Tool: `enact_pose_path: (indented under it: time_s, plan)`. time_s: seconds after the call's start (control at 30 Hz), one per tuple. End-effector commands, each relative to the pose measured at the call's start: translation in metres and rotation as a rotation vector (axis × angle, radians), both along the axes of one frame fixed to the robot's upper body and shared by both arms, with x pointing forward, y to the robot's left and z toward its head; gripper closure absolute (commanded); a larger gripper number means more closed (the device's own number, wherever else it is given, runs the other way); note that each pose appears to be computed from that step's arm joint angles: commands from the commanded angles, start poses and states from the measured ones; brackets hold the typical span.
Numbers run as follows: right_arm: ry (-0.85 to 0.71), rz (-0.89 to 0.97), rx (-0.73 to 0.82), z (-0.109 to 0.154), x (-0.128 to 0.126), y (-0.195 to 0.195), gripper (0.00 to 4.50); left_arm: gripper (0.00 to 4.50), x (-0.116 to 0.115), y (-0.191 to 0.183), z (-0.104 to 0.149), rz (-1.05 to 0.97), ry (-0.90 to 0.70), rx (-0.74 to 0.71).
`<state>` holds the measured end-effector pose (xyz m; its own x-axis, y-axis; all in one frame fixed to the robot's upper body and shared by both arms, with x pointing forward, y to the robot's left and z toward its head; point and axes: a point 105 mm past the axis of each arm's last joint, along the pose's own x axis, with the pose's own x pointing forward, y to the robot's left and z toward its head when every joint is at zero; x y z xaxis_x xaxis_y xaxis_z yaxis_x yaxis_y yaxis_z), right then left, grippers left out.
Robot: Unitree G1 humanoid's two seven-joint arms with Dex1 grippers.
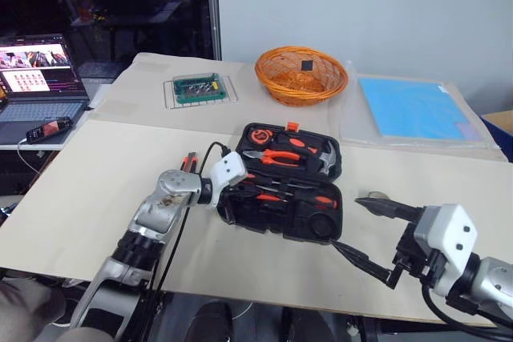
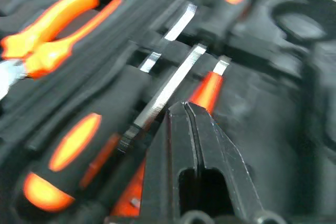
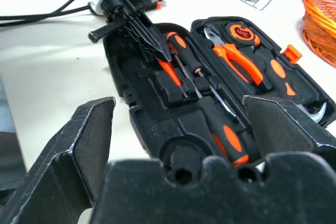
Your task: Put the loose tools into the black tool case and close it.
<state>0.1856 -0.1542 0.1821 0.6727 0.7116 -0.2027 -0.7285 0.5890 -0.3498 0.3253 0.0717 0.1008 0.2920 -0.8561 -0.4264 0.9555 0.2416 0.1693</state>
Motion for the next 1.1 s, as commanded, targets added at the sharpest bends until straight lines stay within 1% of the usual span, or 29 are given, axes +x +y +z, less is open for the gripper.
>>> enact_pose_path:
  time_s: [0.03, 0.1, 0.17, 0.23, 0.27, 0.33, 0.37, 0.47, 0.5, 0.57, 0.6, 0.63, 0.7, 0.77, 0.87, 0.93, 1.0, 1.03, 1.07, 1.1]
  plan:
    - [-0.031, 0.015, -0.01, 0.007, -0.002, 0.002, 0.0, 4.46, -0.001, 0.008, -0.024, 0.013, 0.024, 0.09]
    - [-0.031, 0.018, -0.012, 0.007, -0.002, 0.003, 0.0, 4.46, 0.002, 0.01, -0.026, 0.038, 0.024, 0.089]
    - [-0.033, 0.021, -0.014, 0.007, -0.002, 0.003, 0.0, 4.46, 0.003, 0.004, -0.017, 0.031, 0.019, 0.005]
    - [-0.039, 0.027, -0.011, 0.008, -0.002, 0.005, 0.0, 4.46, 0.003, -0.002, 0.009, 0.033, 0.011, -0.185]
    - [-0.043, 0.032, -0.003, 0.009, -0.002, 0.006, 0.0, 4.46, 0.005, 0.001, 0.03, 0.07, 0.033, -0.311]
    - [-0.049, 0.049, 0.007, 0.011, -0.003, 0.009, 0.0, 4.46, 0.01, 0.013, 0.058, 0.135, 0.035, -0.454]
    - [-0.05, 0.058, 0.012, 0.011, -0.003, 0.009, 0.0, 4.46, 0.014, 0.022, 0.069, 0.187, 0.023, -0.494]
    - [-0.058, 0.08, 0.029, 0.013, 0.0, 0.012, 0.0, 3.72, 0.024, 0.054, 0.087, 0.384, -0.037, -0.538]
    - [-0.06, 0.094, 0.035, 0.014, 0.003, 0.013, 0.0, 3.43, 0.025, 0.072, 0.089, 0.508, -0.07, -0.524]
    - [-0.062, 0.113, 0.04, 0.013, 0.007, 0.014, 0.0, 2.71, 0.023, 0.094, 0.088, 0.661, -0.107, -0.487]
    - [-0.063, 0.122, 0.043, 0.014, 0.009, 0.014, 0.0, 2.33, 0.022, 0.101, 0.085, 0.738, -0.112, -0.469]
    - [-0.064, 0.127, 0.045, 0.014, 0.01, 0.015, 0.0, 2.1, 0.021, 0.105, 0.083, 0.78, -0.11, -0.46]
    - [-0.069, 0.152, 0.056, 0.016, 0.014, 0.017, 0.0, 1.29, 0.018, 0.119, 0.062, 0.945, -0.1, -0.346]
    - [-0.071, 0.173, 0.063, 0.018, 0.016, 0.019, 0.0, 0.62, 0.012, 0.123, 0.044, 1.021, -0.075, -0.255]
    - [-0.075, 0.197, 0.061, 0.02, 0.018, 0.019, 0.0, 0.62, 0.007, 0.123, 0.025, 1.072, -0.018, -0.196]
    - [-0.076, 0.208, 0.045, 0.021, 0.02, 0.018, 0.0, 0.62, 0.006, 0.123, 0.008, 1.125, 0.035, -0.173]
    - [-0.077, 0.213, 0.038, 0.022, 0.021, 0.017, 0.0, 0.62, 0.007, 0.125, -0.003, 1.164, 0.062, -0.167]
    - [-0.077, 0.216, 0.036, 0.023, 0.021, 0.016, 0.0, 1.13, 0.008, 0.125, -0.005, 1.171, 0.068, -0.172]
    - [-0.077, 0.217, 0.034, 0.023, 0.021, 0.016, 0.0, 1.37, 0.008, 0.124, -0.005, 1.169, 0.064, -0.177]
    - [-0.076, 0.218, 0.033, 0.023, 0.021, 0.016, 0.0, 1.73, 0.009, 0.124, -0.005, 1.166, 0.059, -0.181]
